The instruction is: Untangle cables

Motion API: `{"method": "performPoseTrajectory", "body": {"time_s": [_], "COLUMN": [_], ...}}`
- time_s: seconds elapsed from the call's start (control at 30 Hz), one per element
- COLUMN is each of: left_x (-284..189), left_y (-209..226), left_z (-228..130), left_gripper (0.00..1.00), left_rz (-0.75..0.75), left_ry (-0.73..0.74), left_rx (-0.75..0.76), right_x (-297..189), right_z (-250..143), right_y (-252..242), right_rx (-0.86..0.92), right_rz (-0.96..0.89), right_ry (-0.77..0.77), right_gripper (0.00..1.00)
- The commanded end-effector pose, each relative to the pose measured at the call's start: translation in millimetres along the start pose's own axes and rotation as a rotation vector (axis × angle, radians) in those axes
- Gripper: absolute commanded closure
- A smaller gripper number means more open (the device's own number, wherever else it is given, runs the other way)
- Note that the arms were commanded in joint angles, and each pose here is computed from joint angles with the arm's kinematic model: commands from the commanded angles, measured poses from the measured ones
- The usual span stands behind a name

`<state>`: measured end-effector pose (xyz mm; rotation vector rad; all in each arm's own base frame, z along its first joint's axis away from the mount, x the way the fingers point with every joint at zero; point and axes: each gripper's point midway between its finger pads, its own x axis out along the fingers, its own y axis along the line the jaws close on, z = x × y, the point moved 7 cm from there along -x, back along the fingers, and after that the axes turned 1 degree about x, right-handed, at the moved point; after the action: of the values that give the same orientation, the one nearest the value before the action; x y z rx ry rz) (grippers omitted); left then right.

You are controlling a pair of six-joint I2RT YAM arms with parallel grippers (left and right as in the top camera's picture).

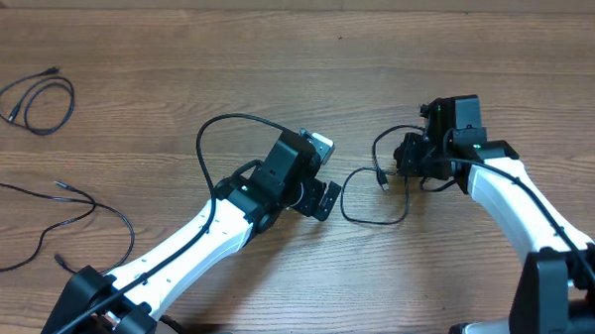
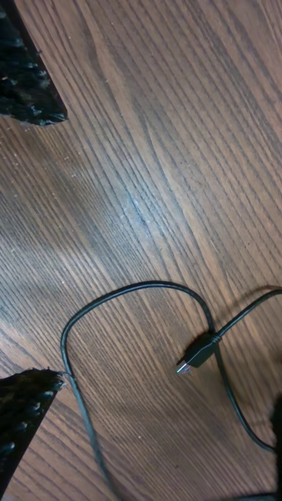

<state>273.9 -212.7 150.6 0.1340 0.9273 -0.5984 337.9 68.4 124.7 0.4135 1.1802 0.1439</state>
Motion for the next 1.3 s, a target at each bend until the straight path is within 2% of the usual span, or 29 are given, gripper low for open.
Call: {"method": "performPoseTrajectory", "body": {"time_s": [0.0,0.13,0.23,0.43,0.5,0.73,0.87,1.27], "left_x": [-0.3,-0.3,-0.3,-0.3,-0.3,-0.3,-0.3,-0.3], "left_y": [2.0,2.0,2.0,2.0,2.0,2.0,2.1,2.4], "left_z": [4.0,4.0,4.0,4.1,4.0,3.9,2.9,0.9], "left_gripper": [0.01,0.01,0.00,0.01,0.01,0.00,0.01,0.01], "left_rz": [0.008,0.008,0.008,0.008,0.008,0.008,0.009,0.011], "left_ry": [-0.012,-0.011,-0.011,-0.012,-0.012,-0.011,-0.005,0.006], "left_rx": [-0.006,-0.006,-0.006,-0.006,-0.006,-0.006,-0.006,-0.007], "right_x": [11.2,24.4,29.7,33.4,35.2,47.7,55.8,66.1], "right_z": [1.5,-1.0,0.5,3.4,2.7,-2.2,-3.8,-5.3], "right_y": [0.3,-4.3,-5.2,6.8,13.8,28.5,30.5,35.3], "right_rx": [0.014,0.052,0.051,0.011,-0.012,-0.110,-0.077,-0.043], "right_rz": [0.018,0.011,0.013,0.038,0.044,-0.140,-0.238,-0.224], "right_ry": [0.030,0.057,0.054,0.024,0.016,-0.073,-0.131,-0.142], "right_gripper": [0.89,0.82,0.71,0.42,0.36,0.31,0.30,0.31]}}
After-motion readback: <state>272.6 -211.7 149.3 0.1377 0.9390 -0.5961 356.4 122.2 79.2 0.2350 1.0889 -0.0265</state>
